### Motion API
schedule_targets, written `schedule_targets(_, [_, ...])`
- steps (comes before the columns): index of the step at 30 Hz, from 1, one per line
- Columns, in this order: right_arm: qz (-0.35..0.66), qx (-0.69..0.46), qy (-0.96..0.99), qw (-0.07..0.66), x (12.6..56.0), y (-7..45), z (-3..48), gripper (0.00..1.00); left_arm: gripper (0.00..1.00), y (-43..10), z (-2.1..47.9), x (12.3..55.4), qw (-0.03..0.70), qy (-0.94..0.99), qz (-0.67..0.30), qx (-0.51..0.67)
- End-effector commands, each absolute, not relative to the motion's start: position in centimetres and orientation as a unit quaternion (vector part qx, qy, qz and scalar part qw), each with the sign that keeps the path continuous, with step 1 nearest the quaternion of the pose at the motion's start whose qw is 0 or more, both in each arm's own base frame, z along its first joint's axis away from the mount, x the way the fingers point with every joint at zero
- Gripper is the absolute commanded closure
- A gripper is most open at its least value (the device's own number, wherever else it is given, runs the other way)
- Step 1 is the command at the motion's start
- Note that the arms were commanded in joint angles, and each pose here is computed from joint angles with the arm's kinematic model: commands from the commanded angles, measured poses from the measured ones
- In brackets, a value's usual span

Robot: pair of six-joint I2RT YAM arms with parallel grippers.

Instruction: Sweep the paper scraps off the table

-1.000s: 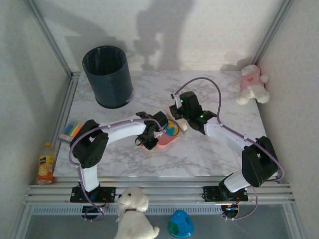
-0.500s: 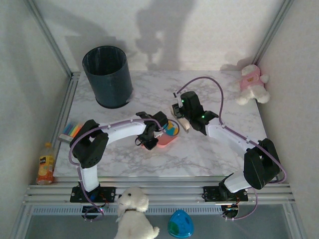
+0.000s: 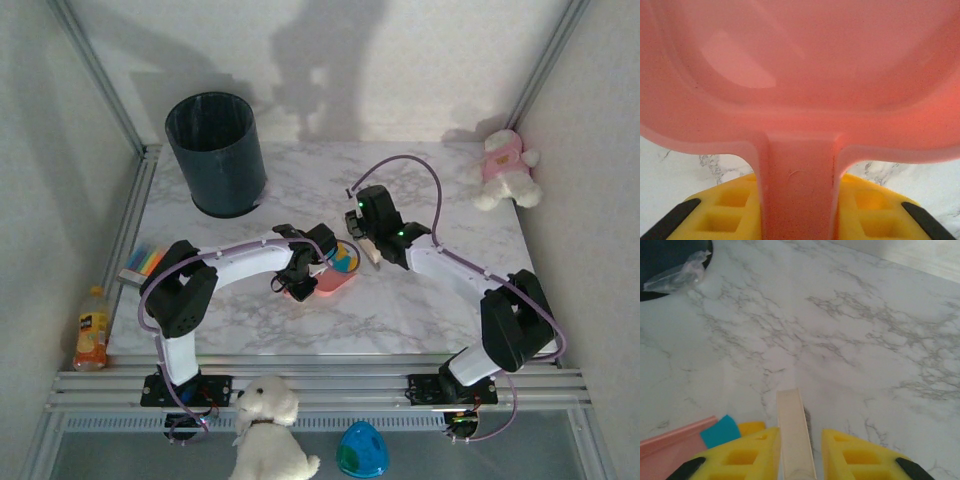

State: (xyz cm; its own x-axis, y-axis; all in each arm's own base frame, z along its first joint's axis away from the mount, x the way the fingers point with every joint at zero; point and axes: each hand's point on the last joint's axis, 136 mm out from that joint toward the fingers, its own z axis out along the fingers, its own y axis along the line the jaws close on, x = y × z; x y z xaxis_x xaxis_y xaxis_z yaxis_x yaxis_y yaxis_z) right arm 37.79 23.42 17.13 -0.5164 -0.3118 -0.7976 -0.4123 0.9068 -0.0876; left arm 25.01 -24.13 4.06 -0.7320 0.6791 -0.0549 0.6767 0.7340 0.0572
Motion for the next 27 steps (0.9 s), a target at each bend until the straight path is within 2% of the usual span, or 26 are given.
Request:
schedule_targets(1, [0.084,-0.236,0.870,0.425,37.0,25.3,16.6,1.00,1.00,-23.8,4.9,24.1,0.024,0.926,0.012,0.377])
schedule_targets(13, [0.159,-0.263,0.862,0.402,35.1,28.1,17.1,1.00,1.00,-23.9,4.9,24.1,0.024,0.925,0.012,0.378])
schedule_targets(27, [0.191,-0.261,0.845,0.425,34.0,28.0,19.9,1.00,1.00,-24.2,5.1,24.1,0.027,0.925,0.004,0.380])
